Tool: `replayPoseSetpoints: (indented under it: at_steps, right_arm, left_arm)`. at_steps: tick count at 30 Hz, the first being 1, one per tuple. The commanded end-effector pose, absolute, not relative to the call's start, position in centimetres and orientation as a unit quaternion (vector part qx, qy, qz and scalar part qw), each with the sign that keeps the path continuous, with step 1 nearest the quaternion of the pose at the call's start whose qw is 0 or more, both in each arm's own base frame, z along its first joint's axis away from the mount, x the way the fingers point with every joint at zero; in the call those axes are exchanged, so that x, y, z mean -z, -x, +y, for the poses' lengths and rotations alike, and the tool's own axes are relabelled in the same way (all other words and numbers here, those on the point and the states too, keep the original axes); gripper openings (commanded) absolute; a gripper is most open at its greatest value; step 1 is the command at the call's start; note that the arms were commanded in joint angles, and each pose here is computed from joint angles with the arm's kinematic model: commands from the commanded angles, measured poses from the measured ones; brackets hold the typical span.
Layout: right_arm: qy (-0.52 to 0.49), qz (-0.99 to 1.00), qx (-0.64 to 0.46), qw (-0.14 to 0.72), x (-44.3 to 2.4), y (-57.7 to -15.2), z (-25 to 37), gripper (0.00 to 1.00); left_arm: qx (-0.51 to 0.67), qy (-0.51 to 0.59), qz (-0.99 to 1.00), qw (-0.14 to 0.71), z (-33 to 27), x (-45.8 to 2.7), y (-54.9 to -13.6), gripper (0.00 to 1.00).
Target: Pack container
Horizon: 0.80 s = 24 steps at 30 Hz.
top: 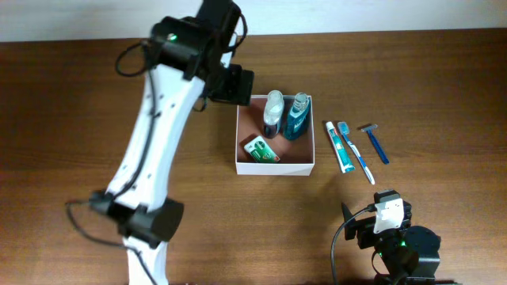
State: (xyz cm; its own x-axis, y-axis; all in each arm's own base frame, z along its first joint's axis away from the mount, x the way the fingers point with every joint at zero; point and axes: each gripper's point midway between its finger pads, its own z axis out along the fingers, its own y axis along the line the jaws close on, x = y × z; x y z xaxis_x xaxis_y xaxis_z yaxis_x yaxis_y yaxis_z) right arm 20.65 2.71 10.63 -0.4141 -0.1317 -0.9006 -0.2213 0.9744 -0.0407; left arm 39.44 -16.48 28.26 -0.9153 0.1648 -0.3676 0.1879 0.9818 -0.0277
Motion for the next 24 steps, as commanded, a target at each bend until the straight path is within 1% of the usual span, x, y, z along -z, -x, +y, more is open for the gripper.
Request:
replayPoseSetpoints:
  at_steps: [1, 4, 5, 7, 11, 19, 24]
  right_arm:
    - [0.112, 0.838, -0.045, 0.532, -10.5, -20.6, 3.0, 0.99]
    - [0.11, 0.838, -0.041, 0.534, -10.6, -20.7, 2.8, 0.99]
    - [0.104, 0.838, -0.023, 0.535, -10.7, -20.8, 2.2, 0.99]
    - [0.092, 0.837, -0.004, 0.539, -10.9, -21.0, 1.4, 0.99]
    - [0.093, 0.835, -0.004, 0.542, -11.0, -21.1, 1.4, 0.99]
    - [0.092, 0.837, -0.004, 0.54, -10.9, -21.1, 1.4, 0.99]
    - [0.093, 0.836, -0.004, 0.541, -11.0, -21.1, 1.4, 0.99]
  left_arm:
    - [0.014, -0.075, 0.948, 0.311, -12.6, -37.5, -35.9, 0.99]
    - [0.002, -0.055, 0.926, 0.373, -10.1, -41.8, -33.1, 0.99]
    - [0.0, -0.049, 0.919, 0.391, -9.4, -43.0, -32.1, 0.99]
    - [-0.002, -0.038, 0.906, 0.423, -8.0, -45.1, -30.2, 0.99]
    - [0.005, -0.019, 0.877, 0.48, -5.6, -48.7, -26.1, 0.99]
    - [0.035, -0.001, 0.834, 0.55, -2.7, -52.4, -19.7, 0.99]
    - [0.04, 0.002, 0.826, 0.562, -2.2, -52.9, -18.5, 1.0]
